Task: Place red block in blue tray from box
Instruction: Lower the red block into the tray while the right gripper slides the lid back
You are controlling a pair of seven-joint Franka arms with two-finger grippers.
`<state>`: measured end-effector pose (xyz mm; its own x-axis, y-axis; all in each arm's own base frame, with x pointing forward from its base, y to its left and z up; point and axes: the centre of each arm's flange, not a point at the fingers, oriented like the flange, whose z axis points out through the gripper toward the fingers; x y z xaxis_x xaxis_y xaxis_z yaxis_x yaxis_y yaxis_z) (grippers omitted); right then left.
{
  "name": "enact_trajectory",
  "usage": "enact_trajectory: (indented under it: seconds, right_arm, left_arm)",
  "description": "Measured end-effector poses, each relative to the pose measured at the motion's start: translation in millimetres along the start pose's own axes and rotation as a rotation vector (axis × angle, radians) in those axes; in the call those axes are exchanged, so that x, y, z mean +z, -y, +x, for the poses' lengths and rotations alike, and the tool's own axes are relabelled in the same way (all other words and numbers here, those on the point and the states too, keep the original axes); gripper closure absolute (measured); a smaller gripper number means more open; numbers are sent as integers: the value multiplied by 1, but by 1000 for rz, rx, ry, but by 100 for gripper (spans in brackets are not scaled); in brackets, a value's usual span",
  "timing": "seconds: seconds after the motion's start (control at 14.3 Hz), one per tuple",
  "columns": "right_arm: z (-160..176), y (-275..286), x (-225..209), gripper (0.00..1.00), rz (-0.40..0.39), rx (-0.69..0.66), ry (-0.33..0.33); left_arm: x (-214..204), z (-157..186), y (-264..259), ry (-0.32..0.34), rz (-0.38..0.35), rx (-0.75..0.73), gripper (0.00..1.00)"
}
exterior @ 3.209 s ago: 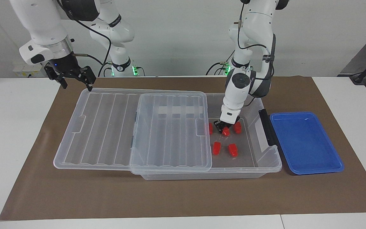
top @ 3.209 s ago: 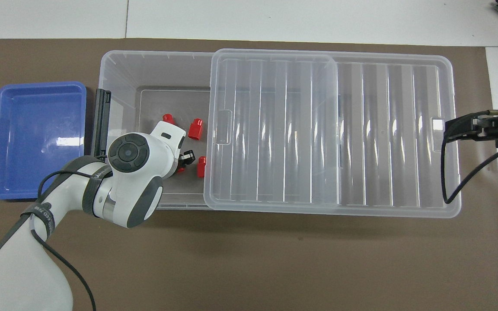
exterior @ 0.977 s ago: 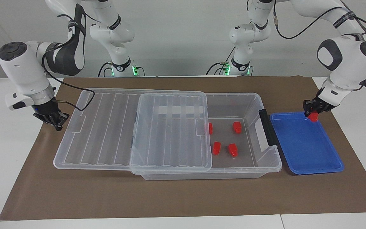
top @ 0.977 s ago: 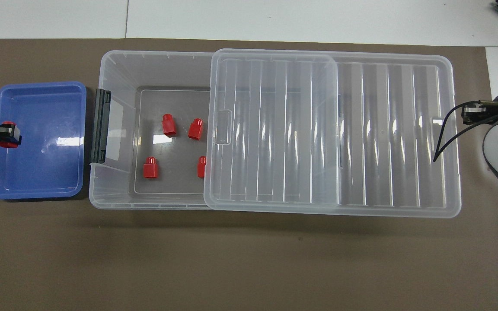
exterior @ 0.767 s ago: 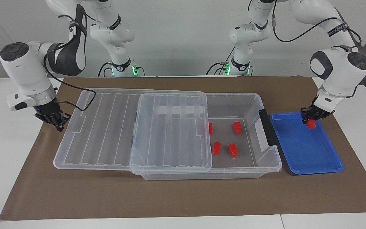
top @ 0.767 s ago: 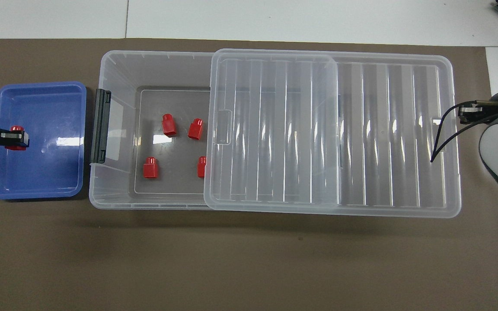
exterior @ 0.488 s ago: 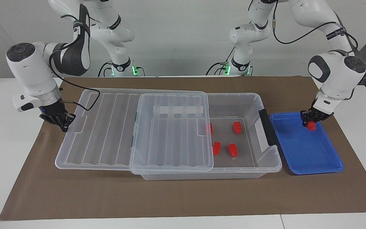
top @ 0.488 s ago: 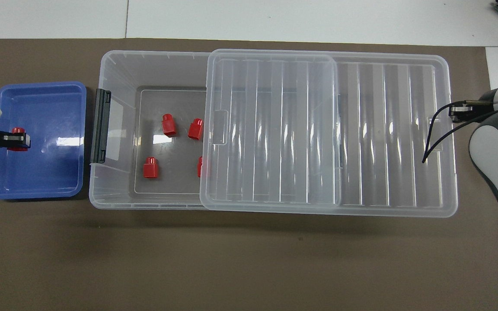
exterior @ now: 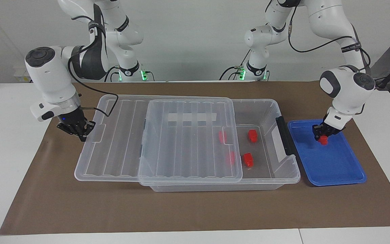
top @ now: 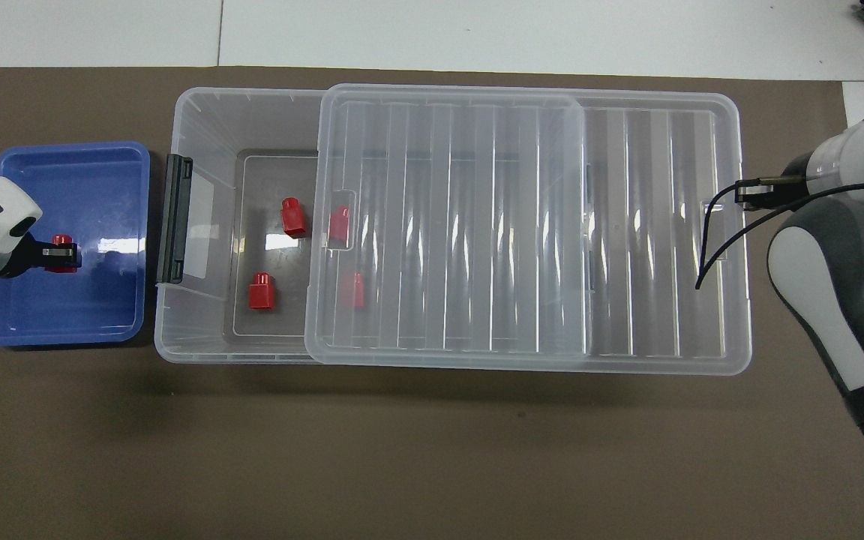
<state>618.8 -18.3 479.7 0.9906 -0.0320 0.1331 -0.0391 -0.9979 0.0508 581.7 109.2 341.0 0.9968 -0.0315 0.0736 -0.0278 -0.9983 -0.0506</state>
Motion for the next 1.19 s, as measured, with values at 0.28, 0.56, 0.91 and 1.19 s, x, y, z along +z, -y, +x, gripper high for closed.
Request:
enact_trajectory:
  seconds: [0.28, 0.56, 0.91, 1.19]
  right_arm:
    - [-1, 36, -2, 99, 17, -109, -2]
    - [-6, 75, -3, 99, 55, -207, -1]
    - [-13, 115, -5, 99, 81, -270, -1]
    - [-17, 136, -8, 99, 91, -305, -4]
  left_arm:
    - [29, -1, -2, 11, -5, 2, 65]
    - [38, -2, -1, -9, -2, -1, 65]
    - [42, -7, -3, -42, 3, 0, 59]
    - [47, -9, 0, -39, 3, -5, 30]
